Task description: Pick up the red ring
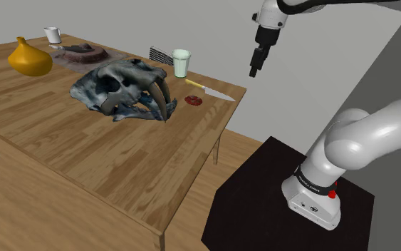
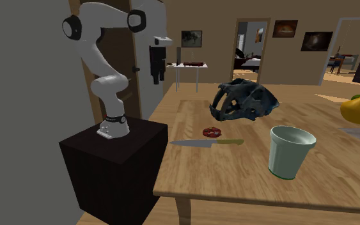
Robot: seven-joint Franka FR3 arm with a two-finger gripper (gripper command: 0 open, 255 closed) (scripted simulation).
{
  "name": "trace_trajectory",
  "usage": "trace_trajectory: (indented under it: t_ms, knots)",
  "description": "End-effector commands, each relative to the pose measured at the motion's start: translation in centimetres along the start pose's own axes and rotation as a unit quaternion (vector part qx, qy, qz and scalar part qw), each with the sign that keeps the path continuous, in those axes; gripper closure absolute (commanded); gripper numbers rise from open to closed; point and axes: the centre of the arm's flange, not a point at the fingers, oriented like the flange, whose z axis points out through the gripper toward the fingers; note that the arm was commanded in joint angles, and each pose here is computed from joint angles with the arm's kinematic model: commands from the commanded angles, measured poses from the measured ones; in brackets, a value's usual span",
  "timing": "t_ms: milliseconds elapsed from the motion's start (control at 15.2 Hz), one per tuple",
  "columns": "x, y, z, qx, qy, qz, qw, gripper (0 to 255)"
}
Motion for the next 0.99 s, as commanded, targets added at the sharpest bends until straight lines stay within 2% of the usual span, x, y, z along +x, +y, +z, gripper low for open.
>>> trace_trajectory:
  t_ms: [0, 198, 462, 660, 924]
  knots:
    - [2.2, 1.0, 1.6, -0.005, 0.002, -0.04, 0.9992, 0]
    - [5.3, 1.7, 3.8, -0.011, 0.004, -0.097, 0.9952, 0]
    - [9.5, 2.2, 6.7, -0.019, 0.007, -0.173, 0.9847, 0]
    - [12.6, 2.1, 8.9, -0.024, 0.009, -0.229, 0.973, 0]
    - [16.9, 1.6, 11.8, -0.032, 0.012, -0.303, 0.9525, 0]
